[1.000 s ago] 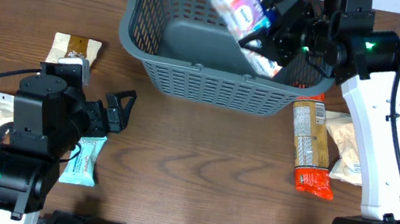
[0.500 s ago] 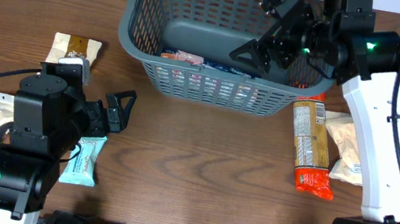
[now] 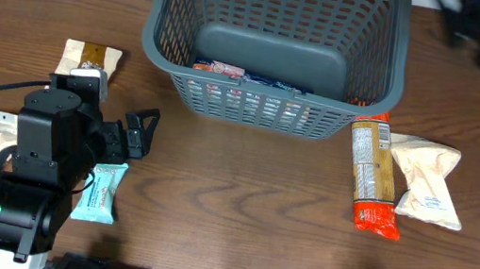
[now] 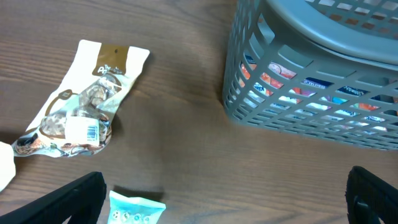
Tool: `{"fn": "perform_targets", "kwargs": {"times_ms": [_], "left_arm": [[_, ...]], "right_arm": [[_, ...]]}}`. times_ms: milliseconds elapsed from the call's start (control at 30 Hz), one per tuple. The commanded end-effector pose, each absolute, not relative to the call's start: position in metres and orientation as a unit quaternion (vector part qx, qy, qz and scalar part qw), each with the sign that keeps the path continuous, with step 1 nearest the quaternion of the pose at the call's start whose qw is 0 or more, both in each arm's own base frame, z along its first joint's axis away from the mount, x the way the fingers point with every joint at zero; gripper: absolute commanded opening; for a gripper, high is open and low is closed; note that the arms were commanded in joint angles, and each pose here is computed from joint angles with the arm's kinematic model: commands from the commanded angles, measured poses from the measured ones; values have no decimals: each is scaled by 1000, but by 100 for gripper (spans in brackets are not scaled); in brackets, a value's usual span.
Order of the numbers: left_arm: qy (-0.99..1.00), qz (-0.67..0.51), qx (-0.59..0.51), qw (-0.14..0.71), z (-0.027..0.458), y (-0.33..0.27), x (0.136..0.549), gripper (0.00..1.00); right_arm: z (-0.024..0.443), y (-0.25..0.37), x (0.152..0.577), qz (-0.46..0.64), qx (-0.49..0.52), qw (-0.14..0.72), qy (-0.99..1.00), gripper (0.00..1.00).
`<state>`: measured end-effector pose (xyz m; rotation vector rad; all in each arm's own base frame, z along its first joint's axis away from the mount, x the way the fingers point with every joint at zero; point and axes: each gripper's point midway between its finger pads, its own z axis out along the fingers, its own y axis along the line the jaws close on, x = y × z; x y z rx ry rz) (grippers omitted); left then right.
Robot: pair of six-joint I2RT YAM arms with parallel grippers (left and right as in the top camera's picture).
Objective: Pack container
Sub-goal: 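Withdraw the right gripper and move it to the spaghetti packet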
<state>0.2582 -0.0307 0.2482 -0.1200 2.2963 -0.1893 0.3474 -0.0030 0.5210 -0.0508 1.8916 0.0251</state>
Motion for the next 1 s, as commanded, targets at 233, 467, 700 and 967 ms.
{"fn": "perform_targets", "kwargs": {"times_ms": [233, 467, 700, 967], "left_arm": [[908, -62, -39, 413, 255, -27, 259, 99], [908, -58, -31, 414, 255, -27, 259, 99], [910, -57, -29, 409, 253, -27, 257, 99], [916, -55, -28, 397, 248, -27, 253, 99]], "right_arm": [[391, -137, 275, -93, 273, 317, 904, 99], [314, -150, 251, -77, 297, 179, 935, 99], [226, -125, 263, 8, 178, 99, 979, 99], [144, -104, 293, 78, 34, 142, 986, 99]]}}
